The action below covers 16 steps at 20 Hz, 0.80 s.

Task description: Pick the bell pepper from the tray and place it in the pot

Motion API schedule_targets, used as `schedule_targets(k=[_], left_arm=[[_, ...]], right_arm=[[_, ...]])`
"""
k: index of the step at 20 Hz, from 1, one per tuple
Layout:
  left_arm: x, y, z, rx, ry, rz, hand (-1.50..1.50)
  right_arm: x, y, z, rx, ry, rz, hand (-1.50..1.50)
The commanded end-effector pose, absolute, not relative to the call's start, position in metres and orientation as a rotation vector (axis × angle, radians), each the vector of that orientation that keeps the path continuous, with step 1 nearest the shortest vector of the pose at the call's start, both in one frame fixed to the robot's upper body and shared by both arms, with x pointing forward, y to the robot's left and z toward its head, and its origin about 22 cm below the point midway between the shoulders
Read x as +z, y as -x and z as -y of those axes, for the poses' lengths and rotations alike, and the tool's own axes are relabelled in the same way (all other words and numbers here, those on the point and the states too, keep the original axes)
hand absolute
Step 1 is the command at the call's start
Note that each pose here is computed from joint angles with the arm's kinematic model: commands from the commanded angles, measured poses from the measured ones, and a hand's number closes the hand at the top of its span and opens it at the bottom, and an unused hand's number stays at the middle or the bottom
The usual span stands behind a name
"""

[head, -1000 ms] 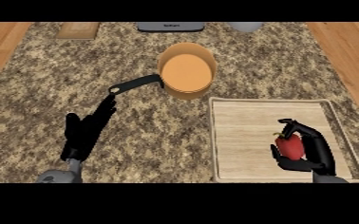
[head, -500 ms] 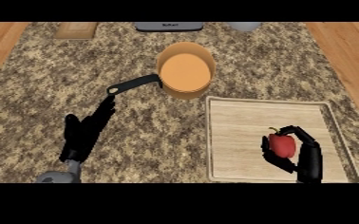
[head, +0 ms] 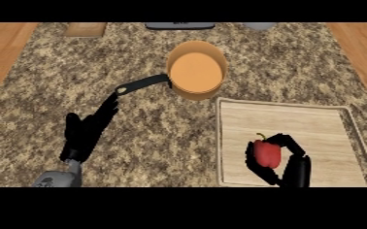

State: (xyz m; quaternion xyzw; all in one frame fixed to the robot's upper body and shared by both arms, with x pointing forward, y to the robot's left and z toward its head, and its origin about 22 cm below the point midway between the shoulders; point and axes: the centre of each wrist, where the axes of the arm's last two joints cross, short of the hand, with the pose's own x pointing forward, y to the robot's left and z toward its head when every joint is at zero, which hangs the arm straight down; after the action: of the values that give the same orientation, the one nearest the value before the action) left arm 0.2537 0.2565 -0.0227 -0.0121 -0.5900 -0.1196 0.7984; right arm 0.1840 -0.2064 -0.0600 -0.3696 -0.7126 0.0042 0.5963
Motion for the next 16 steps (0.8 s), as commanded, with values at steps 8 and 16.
schedule_targets(k=[8, 16], left_arm=[[-0.017, -0.256, -0.255, -0.288, 0.034, 1.277, 0.00], [-0.012, -0.264, -0.245, -0.318, 0.063, 1.282, 0.00]], right_arm=[[0.040, -0.219, 0.188, 0.106, 1.078, 1.575, 1.50], [0.139, -0.274, 0.131, 0.284, 1.101, 1.422, 1.50]])
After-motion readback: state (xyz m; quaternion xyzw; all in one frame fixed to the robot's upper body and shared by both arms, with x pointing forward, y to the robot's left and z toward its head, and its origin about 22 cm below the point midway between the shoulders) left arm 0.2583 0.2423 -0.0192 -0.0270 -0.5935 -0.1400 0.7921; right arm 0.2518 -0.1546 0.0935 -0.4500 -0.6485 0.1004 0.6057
